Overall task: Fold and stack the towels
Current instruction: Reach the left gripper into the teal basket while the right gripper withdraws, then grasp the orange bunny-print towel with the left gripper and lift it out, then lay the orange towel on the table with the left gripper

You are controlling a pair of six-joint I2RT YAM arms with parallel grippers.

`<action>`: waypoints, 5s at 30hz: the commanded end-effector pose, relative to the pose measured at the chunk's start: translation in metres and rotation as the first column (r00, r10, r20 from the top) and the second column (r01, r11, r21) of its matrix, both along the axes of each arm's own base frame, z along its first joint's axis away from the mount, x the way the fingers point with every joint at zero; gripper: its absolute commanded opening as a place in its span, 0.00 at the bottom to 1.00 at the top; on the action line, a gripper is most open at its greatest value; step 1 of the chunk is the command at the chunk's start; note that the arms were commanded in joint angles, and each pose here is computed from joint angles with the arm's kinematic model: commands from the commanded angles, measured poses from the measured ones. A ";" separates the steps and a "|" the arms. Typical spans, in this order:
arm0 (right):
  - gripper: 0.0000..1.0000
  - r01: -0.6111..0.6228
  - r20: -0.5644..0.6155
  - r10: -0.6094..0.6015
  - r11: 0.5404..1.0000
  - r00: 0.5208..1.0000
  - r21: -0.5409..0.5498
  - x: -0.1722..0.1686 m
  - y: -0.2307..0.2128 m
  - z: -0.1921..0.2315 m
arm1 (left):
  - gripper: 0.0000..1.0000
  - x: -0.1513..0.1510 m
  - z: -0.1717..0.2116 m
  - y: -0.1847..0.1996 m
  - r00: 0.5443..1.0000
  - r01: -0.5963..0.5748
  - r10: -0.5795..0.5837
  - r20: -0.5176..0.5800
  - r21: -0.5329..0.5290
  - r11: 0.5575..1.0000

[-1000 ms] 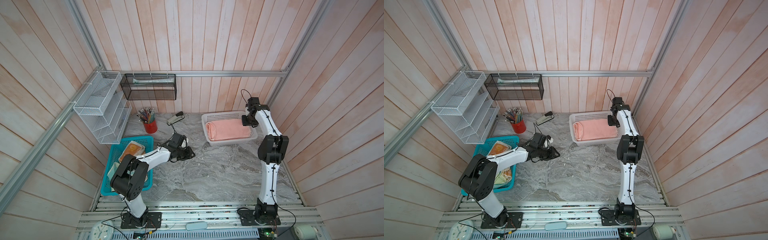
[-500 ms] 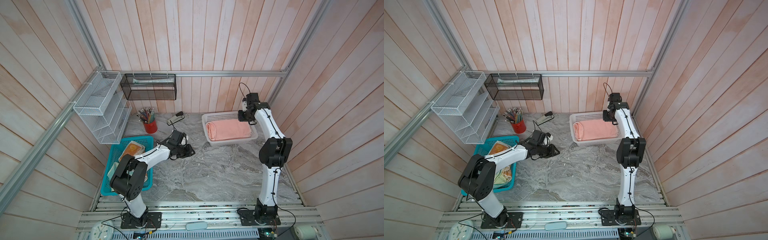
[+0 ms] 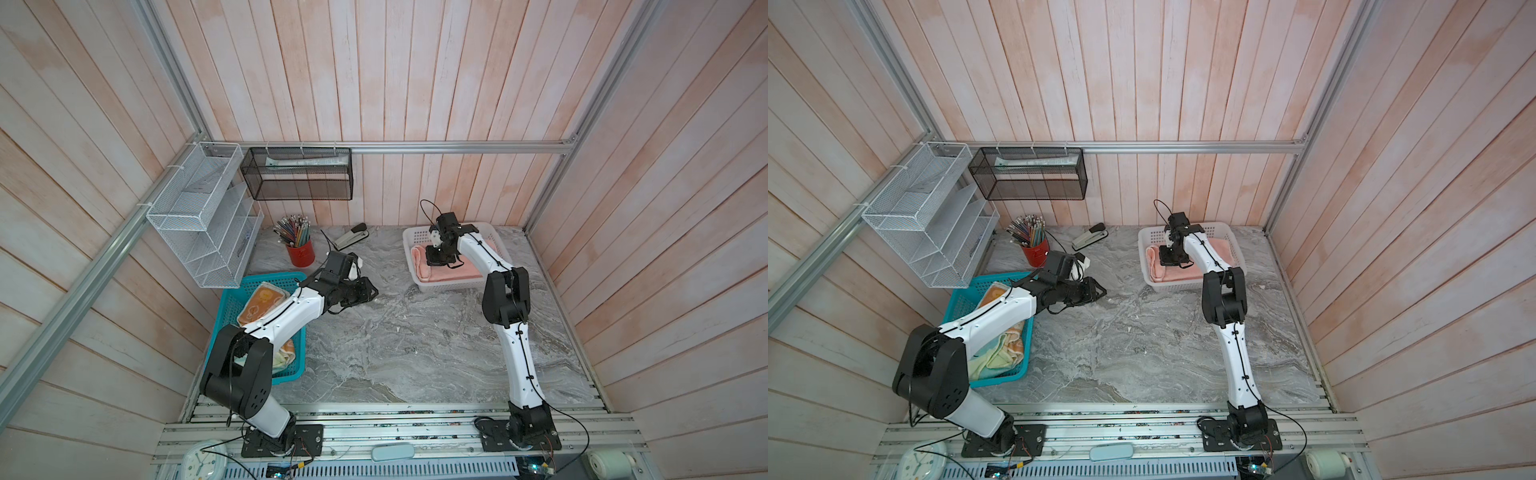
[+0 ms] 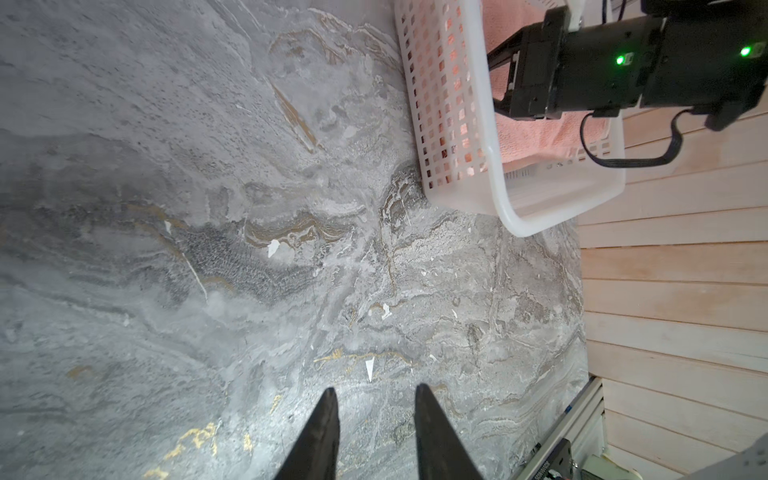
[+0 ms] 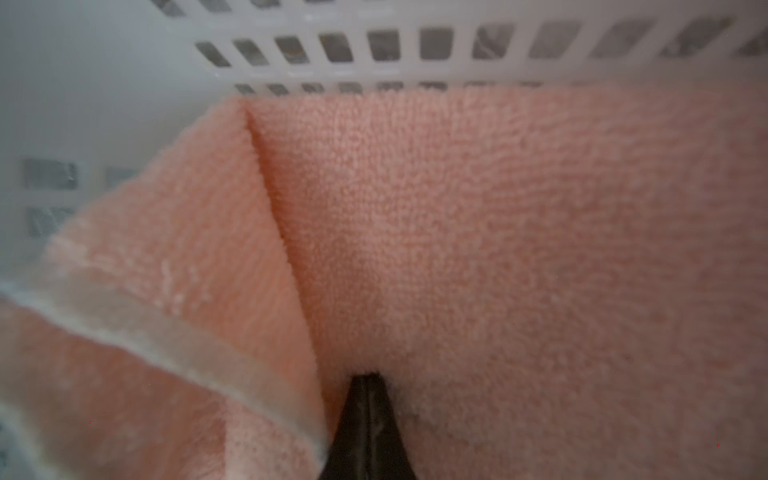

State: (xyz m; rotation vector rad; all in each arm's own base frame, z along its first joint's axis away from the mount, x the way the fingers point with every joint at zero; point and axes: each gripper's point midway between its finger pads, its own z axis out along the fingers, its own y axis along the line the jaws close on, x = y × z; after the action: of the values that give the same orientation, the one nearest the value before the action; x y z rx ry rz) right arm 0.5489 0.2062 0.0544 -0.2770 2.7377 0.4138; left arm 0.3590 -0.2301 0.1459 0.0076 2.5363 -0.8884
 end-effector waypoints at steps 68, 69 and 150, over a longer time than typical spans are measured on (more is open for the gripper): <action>0.20 0.032 0.257 -0.075 0.985 0.963 0.171 -0.015 -0.013 0.059 | 0.36 -0.016 0.051 0.282 0.742 -0.660 0.664 0.093 0.272 0.700; 0.20 0.024 0.258 -0.073 0.982 0.963 0.188 -0.020 -0.010 0.062 | 0.41 -0.021 0.041 0.281 0.741 -0.656 0.669 0.064 0.283 0.700; 0.33 -0.003 0.104 -0.028 0.959 0.994 0.283 -0.196 0.021 0.051 | 0.47 -0.015 -0.050 0.103 0.952 -0.264 0.280 -0.123 0.129 0.956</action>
State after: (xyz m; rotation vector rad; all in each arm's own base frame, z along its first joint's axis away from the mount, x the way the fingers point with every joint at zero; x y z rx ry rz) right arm 0.3349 0.2001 0.0923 -0.1127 2.5913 0.7341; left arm 0.3356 -0.1366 0.0909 -0.3784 2.6660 -0.7408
